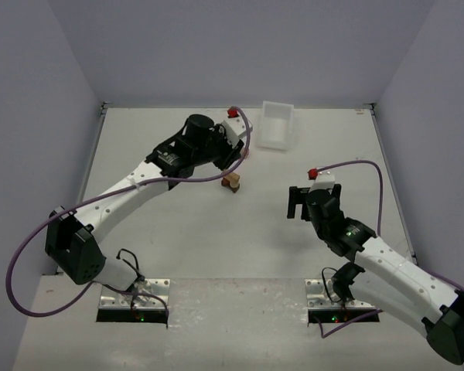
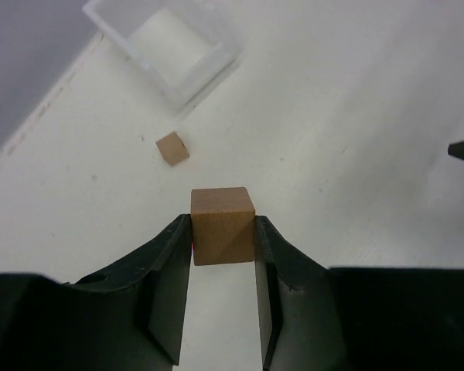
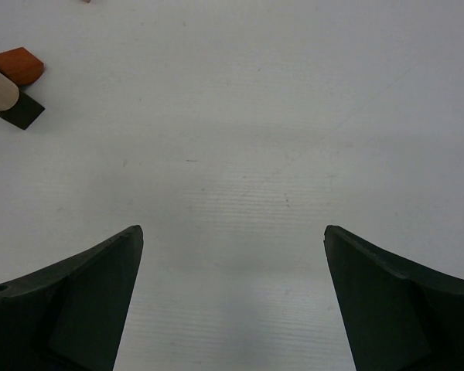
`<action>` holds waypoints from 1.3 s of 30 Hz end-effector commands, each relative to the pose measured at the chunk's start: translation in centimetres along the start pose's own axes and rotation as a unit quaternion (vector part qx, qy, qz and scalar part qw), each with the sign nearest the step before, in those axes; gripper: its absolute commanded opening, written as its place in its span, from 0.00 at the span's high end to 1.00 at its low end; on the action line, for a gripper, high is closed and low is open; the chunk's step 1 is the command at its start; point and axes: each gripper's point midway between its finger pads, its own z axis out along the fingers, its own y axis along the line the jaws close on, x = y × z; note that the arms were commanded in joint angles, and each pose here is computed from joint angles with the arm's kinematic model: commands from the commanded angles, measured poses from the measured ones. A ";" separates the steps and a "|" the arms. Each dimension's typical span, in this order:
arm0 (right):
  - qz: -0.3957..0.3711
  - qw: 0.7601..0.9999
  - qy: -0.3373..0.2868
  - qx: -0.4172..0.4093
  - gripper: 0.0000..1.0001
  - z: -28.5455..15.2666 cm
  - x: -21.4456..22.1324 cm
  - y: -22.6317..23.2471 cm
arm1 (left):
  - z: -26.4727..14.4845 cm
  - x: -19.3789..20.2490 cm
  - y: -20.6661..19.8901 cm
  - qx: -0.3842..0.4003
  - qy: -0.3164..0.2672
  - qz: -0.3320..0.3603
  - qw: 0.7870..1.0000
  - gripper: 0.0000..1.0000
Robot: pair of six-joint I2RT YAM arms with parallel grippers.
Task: Build the wood block tower
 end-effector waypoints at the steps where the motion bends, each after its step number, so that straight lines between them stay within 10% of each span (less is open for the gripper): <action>1: 0.007 0.999 -0.030 0.015 0.01 0.0 -1.4 -0.5 | -1.5 -3.8 -3.1 0.135 -0.083 0.241 0.958 1.00; 15: -0.030 0.995 -0.010 0.090 0.01 0.2 -1.0 -3.0 | -3.1 2.6 -3.1 0.290 0.013 0.469 0.834 1.00; 39: -0.035 0.993 0.031 0.106 0.01 0.1 0.4 -3.4 | 2.6 7.4 -1.1 0.392 0.117 0.435 0.802 0.83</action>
